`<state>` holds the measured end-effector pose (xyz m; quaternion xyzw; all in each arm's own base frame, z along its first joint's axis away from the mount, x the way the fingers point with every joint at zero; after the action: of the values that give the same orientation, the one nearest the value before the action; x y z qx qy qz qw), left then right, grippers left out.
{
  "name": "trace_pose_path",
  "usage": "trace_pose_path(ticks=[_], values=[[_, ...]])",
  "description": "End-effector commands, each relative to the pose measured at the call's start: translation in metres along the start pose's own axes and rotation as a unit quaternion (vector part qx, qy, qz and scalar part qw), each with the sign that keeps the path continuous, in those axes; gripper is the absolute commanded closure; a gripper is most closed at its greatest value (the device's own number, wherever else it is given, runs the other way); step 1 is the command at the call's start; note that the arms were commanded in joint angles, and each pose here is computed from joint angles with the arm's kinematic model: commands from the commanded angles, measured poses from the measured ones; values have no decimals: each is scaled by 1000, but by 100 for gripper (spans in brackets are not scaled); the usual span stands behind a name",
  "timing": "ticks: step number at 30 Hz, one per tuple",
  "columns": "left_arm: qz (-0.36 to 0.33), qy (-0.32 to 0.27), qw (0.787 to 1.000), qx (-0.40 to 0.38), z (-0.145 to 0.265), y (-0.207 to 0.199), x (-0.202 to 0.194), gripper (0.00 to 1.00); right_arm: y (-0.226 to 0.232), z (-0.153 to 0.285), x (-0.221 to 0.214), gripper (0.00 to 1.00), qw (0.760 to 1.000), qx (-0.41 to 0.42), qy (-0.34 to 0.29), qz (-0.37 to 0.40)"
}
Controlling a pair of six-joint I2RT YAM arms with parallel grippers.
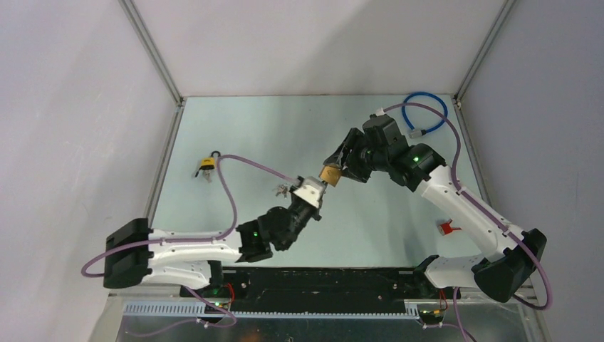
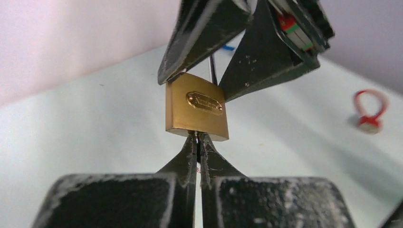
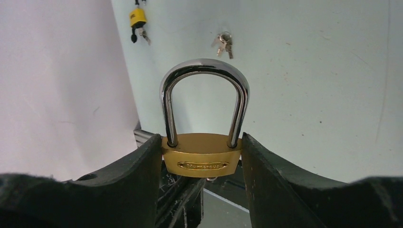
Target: Unlock with the key
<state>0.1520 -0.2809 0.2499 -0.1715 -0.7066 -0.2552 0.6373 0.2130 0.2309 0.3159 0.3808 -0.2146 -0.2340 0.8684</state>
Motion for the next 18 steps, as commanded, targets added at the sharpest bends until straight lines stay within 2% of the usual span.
trace_pose_path(ticks=[1,5,11,13,14,18], values=[[-192,22,981,31,-4,-10,3,100,34,18,-12,100,996,87,34,-2],[-255,34,966,25,-3,-24,-2,100,33,17,-11,100,996,82,33,-2],[-283,30,958,26,0,-36,0,99,29,17,-8,100,997,75,25,2],[-268,23,963,28,2,-34,4,88,27,17,-5,100,997,70,17,9],[-253,18,967,29,4,-32,8,74,26,17,-4,100,997,70,13,12],[-185,-11,982,28,16,-20,26,40,20,18,4,100,997,66,-6,36]])
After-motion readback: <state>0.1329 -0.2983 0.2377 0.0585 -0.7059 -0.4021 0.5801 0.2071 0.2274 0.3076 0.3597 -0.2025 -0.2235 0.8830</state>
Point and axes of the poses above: each gripper's point midway between its finger pads, its own z axis back along the fingers, its own y axis along the line the jaws close on, x = y × z, the point moved 7 cm from there along z, back along the fingers, and after that the axes turned 11 degrees about -z, right-handed, at the moved point
